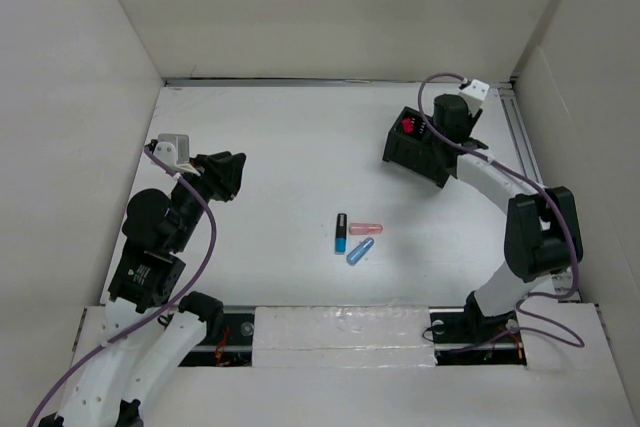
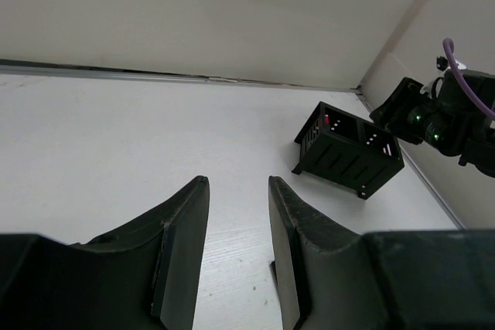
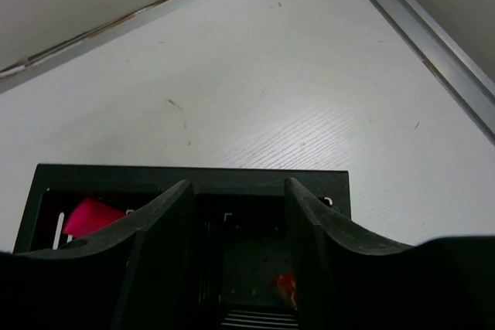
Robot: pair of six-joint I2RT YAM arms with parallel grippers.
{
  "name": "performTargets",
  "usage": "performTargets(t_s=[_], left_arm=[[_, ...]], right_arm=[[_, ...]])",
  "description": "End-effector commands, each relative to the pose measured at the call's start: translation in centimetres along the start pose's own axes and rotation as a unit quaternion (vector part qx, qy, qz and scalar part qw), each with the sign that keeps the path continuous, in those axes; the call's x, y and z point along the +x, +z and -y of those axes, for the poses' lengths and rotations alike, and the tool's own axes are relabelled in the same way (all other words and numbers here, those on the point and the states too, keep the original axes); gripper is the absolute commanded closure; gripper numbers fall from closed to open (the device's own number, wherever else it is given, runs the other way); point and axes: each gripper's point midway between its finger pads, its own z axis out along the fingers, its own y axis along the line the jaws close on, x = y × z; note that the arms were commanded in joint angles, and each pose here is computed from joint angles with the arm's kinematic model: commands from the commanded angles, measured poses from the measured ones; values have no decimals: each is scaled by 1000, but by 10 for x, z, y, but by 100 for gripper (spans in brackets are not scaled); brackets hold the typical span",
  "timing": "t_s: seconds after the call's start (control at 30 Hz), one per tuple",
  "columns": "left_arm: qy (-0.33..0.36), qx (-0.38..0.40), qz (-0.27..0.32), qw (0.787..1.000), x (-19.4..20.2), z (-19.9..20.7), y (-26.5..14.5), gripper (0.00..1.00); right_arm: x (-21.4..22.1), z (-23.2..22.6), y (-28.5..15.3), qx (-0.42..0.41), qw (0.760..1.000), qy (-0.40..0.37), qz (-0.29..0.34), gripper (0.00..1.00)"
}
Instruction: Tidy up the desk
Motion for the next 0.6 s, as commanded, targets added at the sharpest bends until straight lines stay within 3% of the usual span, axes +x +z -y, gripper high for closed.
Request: performTargets(t_s=[0.0,0.07,0.13,0.2,0.37,0.47,0.5,0.57], left_arm=[[6,14,17,1000,-8,6,2,67],[5,15,16,1000,-8,6,1,67],[5,19,18,1000,-9,8,0,67],[5,14,18,1000,-9,6,0,67],[5,15,24,1000,-12,6,-2,67],[4,18,23,1000,-13,8,-2,67],[4,20,24,1000,-13,9,-2,67],[3,17,24,1000,-13,7,-2,67]], right_arm=[[-35,-18,-33,-34,998,36,34,51],[-34,-30,-51,-69,996,43,32,64],[-30,-57,-85,-136,989,51,25,90],[-1,-71,-108,-176,983,46,-1,100],[72,-108,-199,-299,951,-12,-78,100],[121,-96,-235,-334,929,-66,-149,100],[133,-93,-248,-341,922,-80,-163,97],[161,-73,-261,-343,909,-109,-212,79]])
